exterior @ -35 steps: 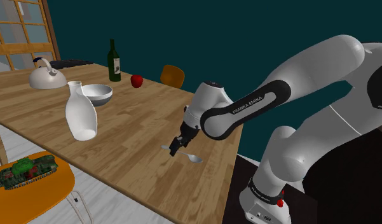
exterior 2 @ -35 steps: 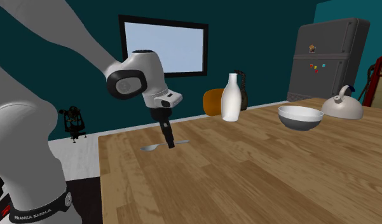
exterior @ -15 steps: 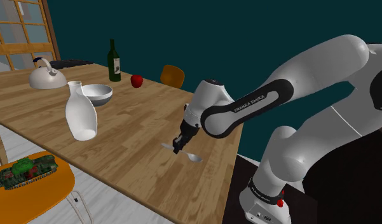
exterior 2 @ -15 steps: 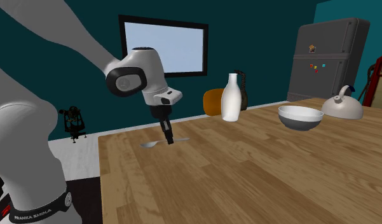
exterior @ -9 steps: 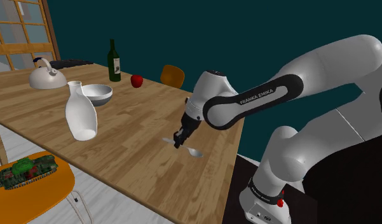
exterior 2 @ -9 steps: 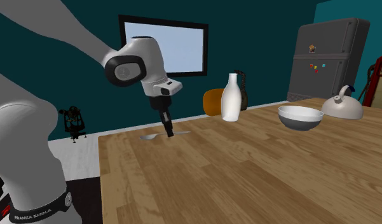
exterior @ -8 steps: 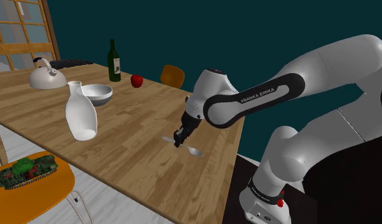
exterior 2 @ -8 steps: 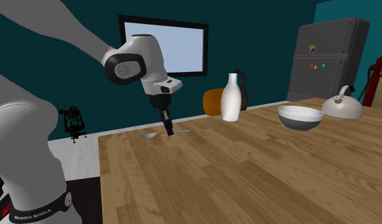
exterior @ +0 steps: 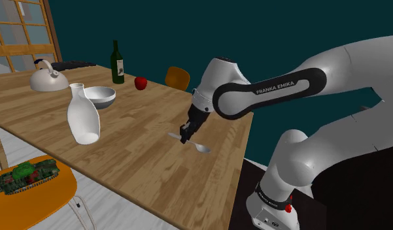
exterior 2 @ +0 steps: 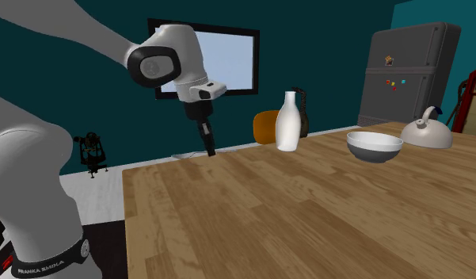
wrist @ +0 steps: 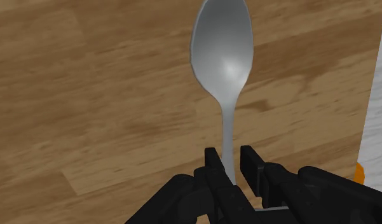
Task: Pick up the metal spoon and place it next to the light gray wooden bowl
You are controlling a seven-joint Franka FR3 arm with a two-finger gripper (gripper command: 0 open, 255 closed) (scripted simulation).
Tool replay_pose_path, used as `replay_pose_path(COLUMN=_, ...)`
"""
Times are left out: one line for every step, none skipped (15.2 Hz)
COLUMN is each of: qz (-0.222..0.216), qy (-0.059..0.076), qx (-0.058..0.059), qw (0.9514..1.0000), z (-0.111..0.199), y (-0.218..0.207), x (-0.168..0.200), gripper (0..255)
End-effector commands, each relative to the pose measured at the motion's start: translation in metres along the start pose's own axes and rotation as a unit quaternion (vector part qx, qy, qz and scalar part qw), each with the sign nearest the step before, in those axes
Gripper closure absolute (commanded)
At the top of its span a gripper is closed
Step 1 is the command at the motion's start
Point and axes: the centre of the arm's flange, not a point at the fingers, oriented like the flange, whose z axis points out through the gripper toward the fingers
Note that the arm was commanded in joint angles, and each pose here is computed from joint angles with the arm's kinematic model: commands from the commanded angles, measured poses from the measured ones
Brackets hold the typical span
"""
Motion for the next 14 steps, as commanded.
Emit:
replay_pose_path(qz=0.000, qy=0.000, qx=0.000, qw=1.0000, z=-0.011, y=0.000, x=0.003, gripper=255)
replay_pose_path(qz=0.000, qy=0.000, qx=0.000, qw=1.0000, z=-0.016, y=-0.001, x=0.004, gripper=255)
replay_pose_path(qz=0.000, qy=0.000, qx=0.000, qw=1.0000, z=-0.021, y=-0.002, x=0.005, gripper=255)
replay_pose_path(qz=0.000, qy=0.000, qx=0.000, qw=1.0000, z=-0.026, y=-0.002, x=0.006, gripper=255)
replay_pose_path(qz=0.000, qy=0.000, qx=0.000, qw=1.0000, z=-0.031, y=-0.003, x=0.008, gripper=255)
replay_pose_path(qz=0.000, qy=0.000, qx=0.000, qw=1.0000, z=-0.036, y=-0.004, x=0.009, gripper=255)
replay_pose_path(qz=0.000, qy=0.000, qx=0.000, qw=1.0000, z=-0.042, y=-0.004, x=0.010, gripper=255)
replay_pose_path(qz=0.000, qy=0.000, qx=0.000, qw=1.0000, z=-0.047, y=-0.005, x=0.011, gripper=255)
replay_pose_path(qz=0.000, qy=0.000, qx=0.000, qw=1.0000, z=-0.052, y=-0.006, x=0.012, gripper=255)
replay_pose_path(qz=0.000, qy=0.000, qx=0.000, qw=1.0000, z=-0.057, y=-0.006, x=0.014, gripper=255)
replay_pose_path(qz=0.000, qy=0.000, qx=0.000, qw=1.0000, z=-0.062, y=-0.007, x=0.015, gripper=255)
replay_pose_path(qz=0.000, qy=0.000, qx=0.000, qw=1.0000, z=-0.067, y=-0.007, x=0.016, gripper=255)
replay_pose_path(qz=0.000, qy=0.000, qx=0.000, qw=1.0000, z=-0.064, y=-0.005, x=0.028, gripper=255)
replay_pose_path(qz=0.000, qy=0.000, qx=0.000, qw=1.0000, z=-0.062, y=-0.002, x=0.041, gripper=255)
